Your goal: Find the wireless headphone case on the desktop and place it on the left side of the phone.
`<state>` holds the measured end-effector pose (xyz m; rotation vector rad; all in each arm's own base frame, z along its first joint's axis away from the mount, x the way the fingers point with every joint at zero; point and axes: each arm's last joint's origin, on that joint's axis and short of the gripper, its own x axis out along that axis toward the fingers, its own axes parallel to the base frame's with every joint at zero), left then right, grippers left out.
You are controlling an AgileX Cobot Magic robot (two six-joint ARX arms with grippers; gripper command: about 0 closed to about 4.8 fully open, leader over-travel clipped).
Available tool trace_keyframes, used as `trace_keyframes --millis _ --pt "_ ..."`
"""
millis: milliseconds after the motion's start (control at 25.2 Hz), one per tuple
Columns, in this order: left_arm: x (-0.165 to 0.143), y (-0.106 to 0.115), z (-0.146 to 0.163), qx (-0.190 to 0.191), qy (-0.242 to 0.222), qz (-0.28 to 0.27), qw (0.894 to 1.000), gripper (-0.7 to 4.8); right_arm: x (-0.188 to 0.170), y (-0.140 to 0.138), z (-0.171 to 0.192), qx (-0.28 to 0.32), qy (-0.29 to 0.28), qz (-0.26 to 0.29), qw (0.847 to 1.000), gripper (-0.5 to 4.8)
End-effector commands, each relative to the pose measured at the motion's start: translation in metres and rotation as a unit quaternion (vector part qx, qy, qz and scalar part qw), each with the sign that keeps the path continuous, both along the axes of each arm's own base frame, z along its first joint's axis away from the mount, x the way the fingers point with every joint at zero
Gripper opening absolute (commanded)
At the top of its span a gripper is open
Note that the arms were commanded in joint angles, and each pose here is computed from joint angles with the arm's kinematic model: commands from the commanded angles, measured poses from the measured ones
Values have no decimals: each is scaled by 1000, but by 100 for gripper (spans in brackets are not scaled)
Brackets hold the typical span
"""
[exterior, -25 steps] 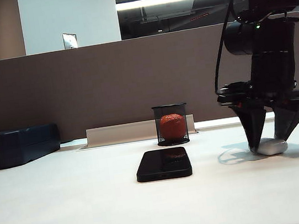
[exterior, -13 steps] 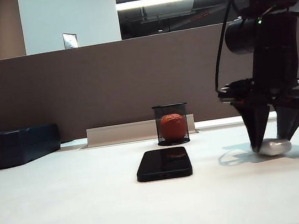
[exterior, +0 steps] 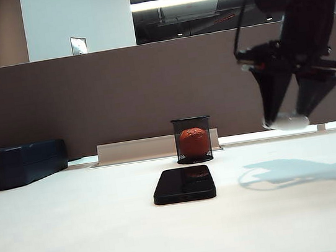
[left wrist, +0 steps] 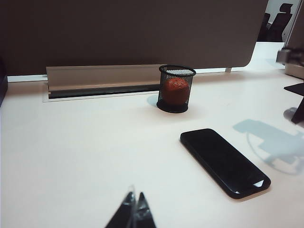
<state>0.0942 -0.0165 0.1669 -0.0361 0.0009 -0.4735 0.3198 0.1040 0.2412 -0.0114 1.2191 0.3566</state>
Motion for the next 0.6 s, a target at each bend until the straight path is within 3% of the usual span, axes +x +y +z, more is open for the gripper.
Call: trace_keyframes --millis 40,318,596 --pt "0 0 2 1 -9 1 1000 -5 -1 16 16 16 -22 23 999 156" --pt "0 0 2 1 -9 1 1000 -5 -5 56 39 50 -78 69 993 156" --pt "0 0 2 1 -9 1 1000 -5 -7 84 40 117 -91 87 985 156"
